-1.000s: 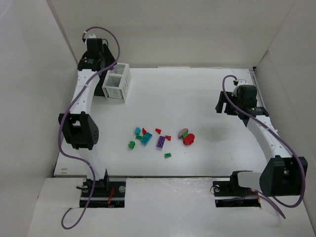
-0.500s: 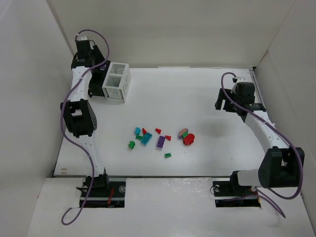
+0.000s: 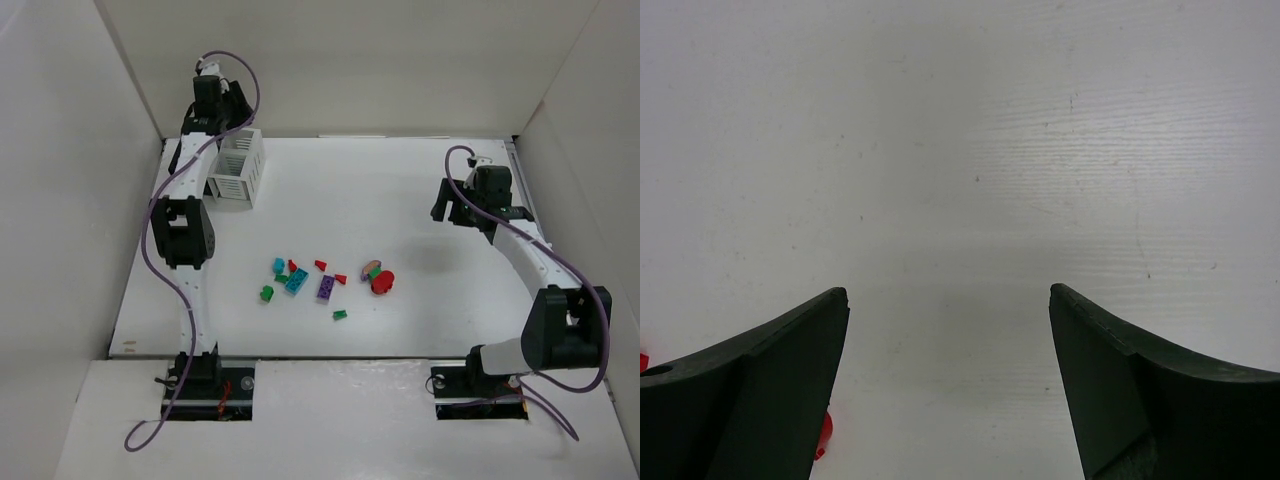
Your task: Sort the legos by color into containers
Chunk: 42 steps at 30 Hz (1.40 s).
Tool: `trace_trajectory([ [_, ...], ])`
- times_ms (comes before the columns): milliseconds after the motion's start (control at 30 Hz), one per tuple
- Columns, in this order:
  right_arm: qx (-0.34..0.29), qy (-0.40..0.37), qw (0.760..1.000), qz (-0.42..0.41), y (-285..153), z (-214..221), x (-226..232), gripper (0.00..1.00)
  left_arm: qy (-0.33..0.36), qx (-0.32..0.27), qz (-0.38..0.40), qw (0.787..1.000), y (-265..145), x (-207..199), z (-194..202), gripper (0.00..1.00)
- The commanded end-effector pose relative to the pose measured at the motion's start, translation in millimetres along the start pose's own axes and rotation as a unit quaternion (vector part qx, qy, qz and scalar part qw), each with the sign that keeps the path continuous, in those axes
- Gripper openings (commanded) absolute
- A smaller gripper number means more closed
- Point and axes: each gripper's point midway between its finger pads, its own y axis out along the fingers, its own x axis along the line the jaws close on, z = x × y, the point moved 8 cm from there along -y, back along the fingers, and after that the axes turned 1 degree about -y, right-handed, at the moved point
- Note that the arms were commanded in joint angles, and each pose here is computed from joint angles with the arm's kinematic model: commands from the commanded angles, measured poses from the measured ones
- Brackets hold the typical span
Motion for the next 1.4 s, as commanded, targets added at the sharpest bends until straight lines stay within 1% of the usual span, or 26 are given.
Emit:
trace_trajectory([
  [0,-0.048,0.001,0.999,-0.012,-6,-28,5,0.86,-0.023,-0.053,-0.004,0.998,0,4,-27,0.48],
  [67,-0.048,0.001,0.999,-0.012,-6,-28,5,0.86,-0.028,-0.057,-0.012,0.998,0,5,-28,0.52],
  [167,-0.044,0.002,0.999,-0.011,-6,-26,5,0.87,-0.03,-0.048,-0.033,0.998,1,11,-21,0.52],
  [200,-0.044,0.002,0.999,-0.011,-6,-26,5,0.87,-0.025,-0.052,-0.031,0.998,-5,9,-26,0.54],
  [233,-0.04,-0.002,0.999,-0.006,-7,-25,3,0.87,-0.026,-0.042,-0.036,0.998,-1,13,-16,0.58],
  [333,-0.04,-0.007,0.999,-0.006,-7,-25,3,0.87,-0.02,-0.041,-0.036,0.998,-5,13,-17,0.74],
  [433,-0.04,-0.007,0.999,-0.006,-7,-25,3,0.87,-0.021,-0.03,-0.03,0.999,-9,11,-16,0.85],
  [500,-0.039,-0.007,0.999,-0.01,-7,-25,4,0.87,-0.014,-0.02,-0.024,0.999,-10,6,-9,0.86],
  [633,-0.048,-0.013,0.999,-0.016,-12,-27,6,0.87,-0.002,-0.028,-0.023,0.999,-25,-2,-16,0.91],
  [667,-0.042,-0.012,0.999,-0.015,-11,-24,5,0.87,0.006,-0.035,-0.016,0.999,-36,-11,-23,0.93],
  [767,-0.046,-0.02,0.998,-0.029,-14,-20,6,0.87,0.032,-0.027,0.003,0.999,-52,-25,-22,0.98],
  [800,-0.049,-0.025,0.998,-0.037,-14,-22,8,0.87,0.058,-0.027,0.012,0.998,-68,-38,-25,1.0],
  [867,-0.042,-0.025,0.998,-0.045,-15,-14,8,0.87,0.075,-0.005,0.005,0.997,-81,-43,-12,1.0],
  [900,-0.041,-0.025,0.998,-0.052,-15,-14,9,0.87,0.078,-0.011,0.003,0.997,-100,-50,-17,1.0],
  [933,-0.045,-0.026,0.997,-0.052,-16,-12,9,0.87,0.081,0.023,-0.008,0.996,-103,-48,8,1.0],
  [1000,-0.038,-0.036,0.996,-0.069,-17,-6,15,0.87,0.079,0.047,-0.015,0.996,-119,-45,29,1.0],
  [1033,-0.038,-0.038,0.996,-0.073,-19,-3,17,0.87,0.077,0.026,-0.001,0.997,-142,-53,24,1.0],
  [1067,-0.042,-0.042,0.996,-0.071,-21,-4,20,0.88,0.068,0.059,-0.015,0.996,-146,-40,55,1.0],
  [1100,-0.043,-0.049,0.996,-0.063,-20,-3,25,0.94,0.041,0.06,-0.025,0.997,-155,-37,62,1.0],
  [1133,-0.038,-0.053,0.996,-0.056,-20,0,27,0.97,0.031,0.046,-0.019,0.998,-177,-42,62,1.0],
  [1167,-0.034,-0.058,0.997,-0.05,-20,3,29,0.97,0.023,0.072,-0.025,0.997,-182,-35,88,1.0],
  [1200,-0.031,-0.062,0.997,-0.037,-20,5,31,1.0,0.011,0.076,-0.033,0.997,-190,-31,97,1.0],
  [1233,-0.023,-0.071,0.996,-0.042,-19,7,39,1.0,-0.001,0.082,-0.03,0.996,-198,-35,106,1.0],
  [1267,-0.022,-0.075,0.996,-0.043,-19,8,42,1.0,-0.002,0.074,-0.019,0.997,-213,-43,109,1.0],
  [1300,-0.018,-0.079,0.996,-0.036,-19,10,44,1.0,-0.001,0.096,-0.046,0.994,-219,-34,131,1.0],
  [1367,-0.008,-0.087,0.995,-0.041,-18,17,54,1.0,-0.004,0.104,-0.048,0.993,-235,-43,147,1.0],
])
